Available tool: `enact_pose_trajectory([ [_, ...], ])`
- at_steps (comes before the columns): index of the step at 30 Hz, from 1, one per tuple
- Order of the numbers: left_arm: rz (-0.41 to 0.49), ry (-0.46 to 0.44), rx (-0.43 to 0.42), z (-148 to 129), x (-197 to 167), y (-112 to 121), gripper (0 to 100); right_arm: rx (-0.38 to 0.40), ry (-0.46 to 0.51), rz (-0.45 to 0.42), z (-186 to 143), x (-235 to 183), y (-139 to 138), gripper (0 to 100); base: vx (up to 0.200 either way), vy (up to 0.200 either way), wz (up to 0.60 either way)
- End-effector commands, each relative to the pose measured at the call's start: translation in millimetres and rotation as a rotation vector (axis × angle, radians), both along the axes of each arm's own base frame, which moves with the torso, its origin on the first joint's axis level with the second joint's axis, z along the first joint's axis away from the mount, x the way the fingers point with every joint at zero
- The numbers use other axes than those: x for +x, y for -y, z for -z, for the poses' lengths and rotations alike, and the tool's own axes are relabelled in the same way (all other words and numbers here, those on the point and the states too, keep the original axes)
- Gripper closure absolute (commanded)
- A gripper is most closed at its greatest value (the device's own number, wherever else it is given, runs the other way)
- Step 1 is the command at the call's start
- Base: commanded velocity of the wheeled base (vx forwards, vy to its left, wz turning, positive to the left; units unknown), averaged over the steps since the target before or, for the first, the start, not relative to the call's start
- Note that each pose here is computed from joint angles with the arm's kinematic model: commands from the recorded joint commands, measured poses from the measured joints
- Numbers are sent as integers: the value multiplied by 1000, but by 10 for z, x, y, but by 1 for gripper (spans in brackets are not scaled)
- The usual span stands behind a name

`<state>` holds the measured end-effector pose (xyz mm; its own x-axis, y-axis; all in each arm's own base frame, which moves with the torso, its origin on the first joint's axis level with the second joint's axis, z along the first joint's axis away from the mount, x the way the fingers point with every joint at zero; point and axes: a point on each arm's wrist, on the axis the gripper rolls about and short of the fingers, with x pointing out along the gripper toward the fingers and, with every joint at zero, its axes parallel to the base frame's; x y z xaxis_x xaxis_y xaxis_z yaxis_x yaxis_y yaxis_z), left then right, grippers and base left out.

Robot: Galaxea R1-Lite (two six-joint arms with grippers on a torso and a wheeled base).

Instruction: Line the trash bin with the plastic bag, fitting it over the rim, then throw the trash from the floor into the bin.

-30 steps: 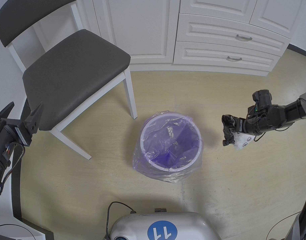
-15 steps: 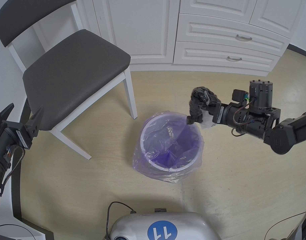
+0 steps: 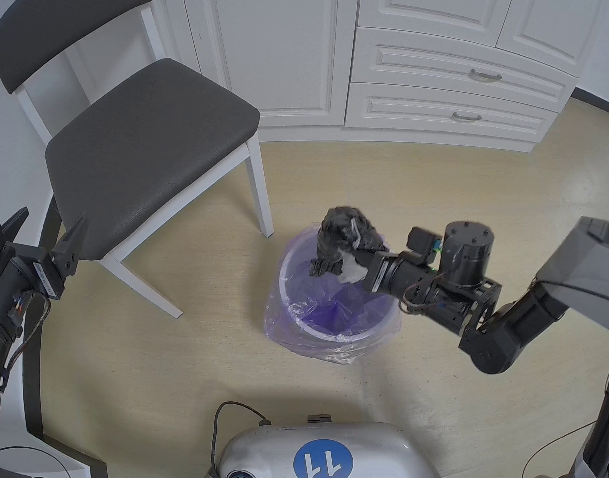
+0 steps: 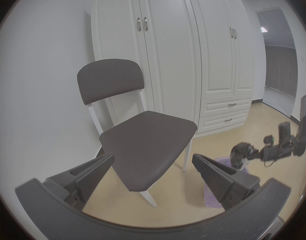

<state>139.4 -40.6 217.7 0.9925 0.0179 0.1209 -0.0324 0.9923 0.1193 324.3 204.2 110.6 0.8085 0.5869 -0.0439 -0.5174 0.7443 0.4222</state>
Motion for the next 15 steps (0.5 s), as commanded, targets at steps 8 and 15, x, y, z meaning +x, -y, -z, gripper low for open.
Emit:
enact_pose_trajectory([
  [8,-1,-6,1,11,8,1,0,-26,-66,-62,883,150,-140,100,0,0,0],
  [15,-1,-5,0,10,8,1,0,-18,-112,-80,1047,143,-211,100,0,0,0],
])
